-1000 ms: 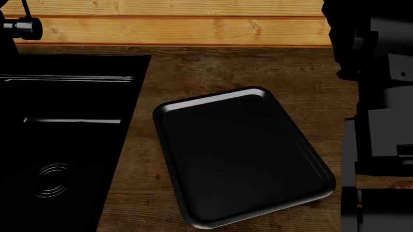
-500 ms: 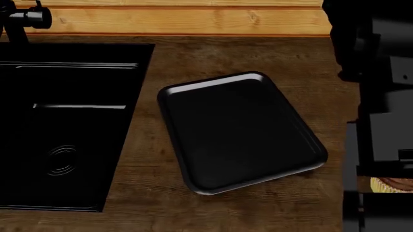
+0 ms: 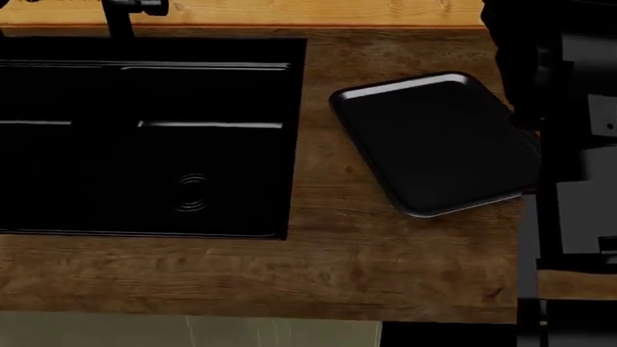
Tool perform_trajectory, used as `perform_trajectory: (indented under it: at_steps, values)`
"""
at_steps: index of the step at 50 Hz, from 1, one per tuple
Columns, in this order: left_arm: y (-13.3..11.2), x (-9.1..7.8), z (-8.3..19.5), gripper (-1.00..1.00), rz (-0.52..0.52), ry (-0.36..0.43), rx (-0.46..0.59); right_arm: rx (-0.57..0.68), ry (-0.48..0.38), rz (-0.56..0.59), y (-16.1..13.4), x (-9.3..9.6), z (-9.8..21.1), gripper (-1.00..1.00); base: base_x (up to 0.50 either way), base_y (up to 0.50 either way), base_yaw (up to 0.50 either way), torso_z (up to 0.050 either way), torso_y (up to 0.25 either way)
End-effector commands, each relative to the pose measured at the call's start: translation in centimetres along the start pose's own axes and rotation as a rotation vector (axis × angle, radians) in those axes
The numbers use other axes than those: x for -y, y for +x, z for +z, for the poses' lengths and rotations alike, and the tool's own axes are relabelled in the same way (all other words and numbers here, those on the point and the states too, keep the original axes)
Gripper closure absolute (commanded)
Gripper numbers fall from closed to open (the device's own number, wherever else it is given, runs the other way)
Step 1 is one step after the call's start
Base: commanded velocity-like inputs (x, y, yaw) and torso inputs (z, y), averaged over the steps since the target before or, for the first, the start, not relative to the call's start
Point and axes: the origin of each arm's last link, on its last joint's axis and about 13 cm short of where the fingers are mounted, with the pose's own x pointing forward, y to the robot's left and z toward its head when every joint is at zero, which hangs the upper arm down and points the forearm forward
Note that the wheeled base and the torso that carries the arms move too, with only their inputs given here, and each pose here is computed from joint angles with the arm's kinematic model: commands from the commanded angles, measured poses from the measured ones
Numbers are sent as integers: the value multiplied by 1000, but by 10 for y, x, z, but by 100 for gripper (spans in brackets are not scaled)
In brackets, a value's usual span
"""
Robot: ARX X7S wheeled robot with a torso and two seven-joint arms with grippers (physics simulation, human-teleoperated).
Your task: Move the fresh-baked cupcake off the tray onto the counter, and place the bowl used for mixing into the sink.
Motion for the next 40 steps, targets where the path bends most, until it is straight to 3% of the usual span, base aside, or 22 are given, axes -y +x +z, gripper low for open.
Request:
perform_trajectory:
  at_steps: [1,40]
  values:
    - [0,0,0,-100,0,-1,0,-2,-6,2,0,0,1,-100,-219,500,0,0,0]
    - [0,-1,0,-100,6,-2,1,-5,-9,15,-1,-3,-1,-100,-174,500,0,0,0]
